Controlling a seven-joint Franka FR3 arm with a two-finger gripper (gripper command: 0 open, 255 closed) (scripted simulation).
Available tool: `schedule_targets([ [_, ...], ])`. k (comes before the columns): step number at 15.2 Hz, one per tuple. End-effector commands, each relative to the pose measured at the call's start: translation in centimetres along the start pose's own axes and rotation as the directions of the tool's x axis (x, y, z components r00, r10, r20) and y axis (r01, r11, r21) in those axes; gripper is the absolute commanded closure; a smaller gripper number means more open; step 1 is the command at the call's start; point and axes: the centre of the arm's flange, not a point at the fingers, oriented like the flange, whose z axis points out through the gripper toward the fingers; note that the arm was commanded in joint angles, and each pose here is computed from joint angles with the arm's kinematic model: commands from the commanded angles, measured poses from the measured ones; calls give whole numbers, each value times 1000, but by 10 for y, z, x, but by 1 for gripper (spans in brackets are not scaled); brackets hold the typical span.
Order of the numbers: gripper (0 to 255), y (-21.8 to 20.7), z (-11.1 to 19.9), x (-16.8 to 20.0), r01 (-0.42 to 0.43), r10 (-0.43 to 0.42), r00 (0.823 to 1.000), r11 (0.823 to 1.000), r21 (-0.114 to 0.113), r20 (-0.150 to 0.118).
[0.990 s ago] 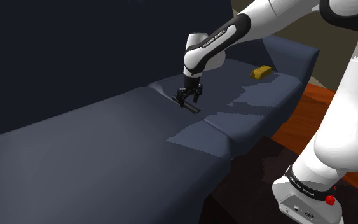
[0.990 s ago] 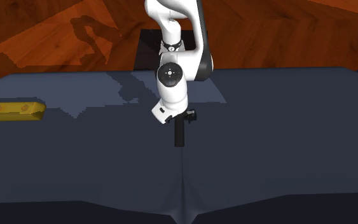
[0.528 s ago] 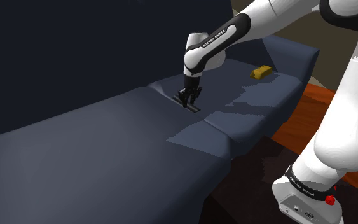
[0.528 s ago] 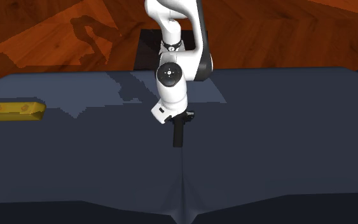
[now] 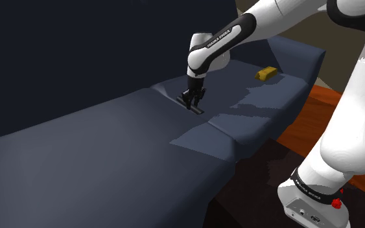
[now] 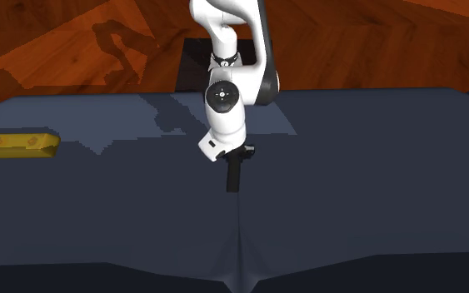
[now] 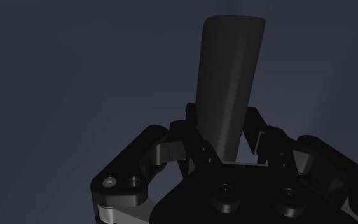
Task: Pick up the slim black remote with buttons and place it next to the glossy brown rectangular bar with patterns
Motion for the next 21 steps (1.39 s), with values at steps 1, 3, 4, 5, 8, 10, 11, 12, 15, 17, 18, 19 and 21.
schedule_targets([
  [1,255,-1,-7,0,1,-1,1000,1000,0,4],
  [3,255,-2,-17,0,1,-1,1000,1000,0,4],
  [4,255,-2,-23,0,1,-1,1000,1000,0,4],
  [5,255,-3,-28,0,1,-1,1000,1000,0,4],
  [8,255,-4,-44,0,1,-1,1000,1000,0,4],
  [10,255,-5,-54,0,1,-1,1000,1000,0,4],
  [11,255,-5,-60,0,1,-1,1000,1000,0,4],
  [12,255,-6,-65,0,1,-1,1000,1000,0,4],
  [15,255,-7,-81,0,1,-1,1000,1000,0,4],
  [17,255,-8,-91,0,1,-1,1000,1000,0,4],
  [18,255,-8,-96,0,1,-1,1000,1000,0,4],
  [19,255,-8,-102,0,1,-1,1000,1000,0,4],
  [21,255,-9,-112,0,1,-1,1000,1000,0,4],
])
